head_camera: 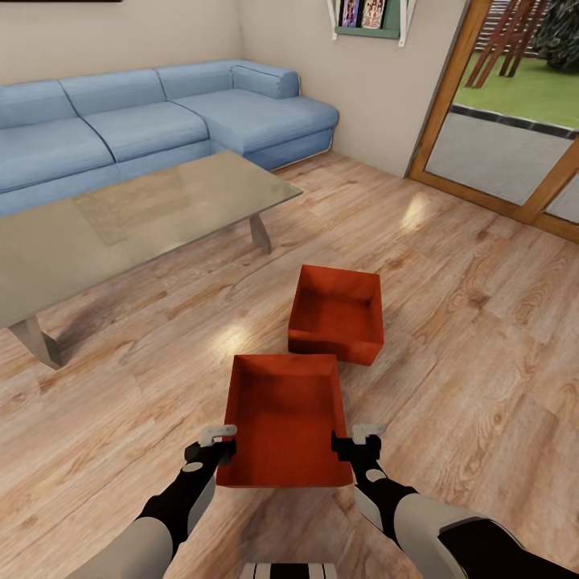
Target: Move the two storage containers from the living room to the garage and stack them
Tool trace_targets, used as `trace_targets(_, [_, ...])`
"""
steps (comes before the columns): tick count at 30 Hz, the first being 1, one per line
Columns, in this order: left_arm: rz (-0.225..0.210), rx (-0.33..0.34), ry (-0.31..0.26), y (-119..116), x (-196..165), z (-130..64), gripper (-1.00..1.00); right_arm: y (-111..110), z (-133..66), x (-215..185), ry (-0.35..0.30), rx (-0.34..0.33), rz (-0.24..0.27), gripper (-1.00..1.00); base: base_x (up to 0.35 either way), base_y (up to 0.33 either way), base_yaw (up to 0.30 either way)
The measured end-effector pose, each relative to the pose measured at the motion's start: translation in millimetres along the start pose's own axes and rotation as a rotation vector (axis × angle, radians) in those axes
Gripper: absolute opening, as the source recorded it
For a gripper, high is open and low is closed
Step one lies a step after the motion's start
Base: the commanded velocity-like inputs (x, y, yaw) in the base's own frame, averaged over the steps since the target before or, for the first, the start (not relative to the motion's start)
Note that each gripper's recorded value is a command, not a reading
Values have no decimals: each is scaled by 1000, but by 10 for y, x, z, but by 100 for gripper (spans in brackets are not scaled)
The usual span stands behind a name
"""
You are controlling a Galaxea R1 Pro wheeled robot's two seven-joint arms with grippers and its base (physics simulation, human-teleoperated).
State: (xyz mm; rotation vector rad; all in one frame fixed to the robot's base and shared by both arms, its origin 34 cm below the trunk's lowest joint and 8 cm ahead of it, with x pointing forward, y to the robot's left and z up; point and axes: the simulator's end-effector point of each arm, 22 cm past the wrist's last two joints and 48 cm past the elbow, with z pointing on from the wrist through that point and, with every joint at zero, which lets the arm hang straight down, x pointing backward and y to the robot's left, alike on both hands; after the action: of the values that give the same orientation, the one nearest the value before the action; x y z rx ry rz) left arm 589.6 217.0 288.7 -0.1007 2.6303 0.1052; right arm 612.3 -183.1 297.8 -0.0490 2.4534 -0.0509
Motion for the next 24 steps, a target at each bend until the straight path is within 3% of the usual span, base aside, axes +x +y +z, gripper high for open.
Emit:
trace_targets(10, [-12,-30,-50,66,-244,-9,100,10,-1,-7,-3,-1,1,100,0,0,0])
trace_targets(24, [-15,-36,-51,71,-251,-11,100,-34,2,23,10,10,-3,100,0,0,0])
